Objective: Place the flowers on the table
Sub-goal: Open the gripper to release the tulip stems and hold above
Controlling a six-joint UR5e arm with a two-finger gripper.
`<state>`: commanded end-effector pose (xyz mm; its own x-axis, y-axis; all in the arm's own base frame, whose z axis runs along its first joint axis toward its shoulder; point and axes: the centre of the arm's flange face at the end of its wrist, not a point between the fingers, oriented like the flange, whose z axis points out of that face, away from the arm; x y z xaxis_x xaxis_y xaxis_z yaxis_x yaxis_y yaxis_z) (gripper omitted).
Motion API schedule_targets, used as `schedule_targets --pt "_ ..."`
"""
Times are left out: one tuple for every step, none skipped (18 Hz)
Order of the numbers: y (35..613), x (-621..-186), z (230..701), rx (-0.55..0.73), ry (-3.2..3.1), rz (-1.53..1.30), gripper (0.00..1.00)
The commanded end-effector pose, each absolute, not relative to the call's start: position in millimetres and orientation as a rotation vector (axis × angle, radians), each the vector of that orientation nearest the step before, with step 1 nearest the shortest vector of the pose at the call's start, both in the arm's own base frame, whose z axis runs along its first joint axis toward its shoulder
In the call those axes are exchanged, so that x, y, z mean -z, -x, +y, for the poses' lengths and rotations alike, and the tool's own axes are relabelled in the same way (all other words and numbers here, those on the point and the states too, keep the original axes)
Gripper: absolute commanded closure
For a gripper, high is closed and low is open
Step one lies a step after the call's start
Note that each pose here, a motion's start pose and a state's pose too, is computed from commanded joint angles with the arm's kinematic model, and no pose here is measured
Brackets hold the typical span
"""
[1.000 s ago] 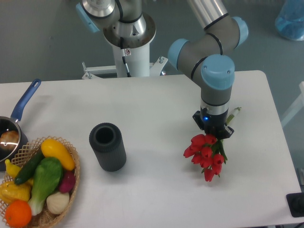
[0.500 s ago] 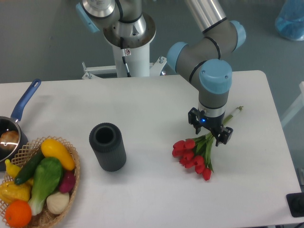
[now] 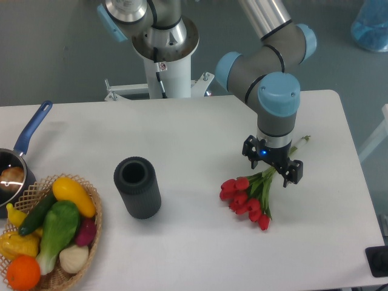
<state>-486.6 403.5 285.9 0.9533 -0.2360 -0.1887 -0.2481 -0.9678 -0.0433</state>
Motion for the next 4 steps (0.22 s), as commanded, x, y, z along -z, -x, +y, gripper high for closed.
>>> schedule_targets --pt "487.3 -287.2 403.9 -0.296 3.034 0.374 0.00" --pt "490.0 -287.1 403.0 -0.314 3.030 0.369 0.00" --pt "493.0 -288.0 400.3 -0.326 3.028 0.359 0.00" --pt "495.9 -287.6 397.5 -0.330 3.028 0.352 0.00"
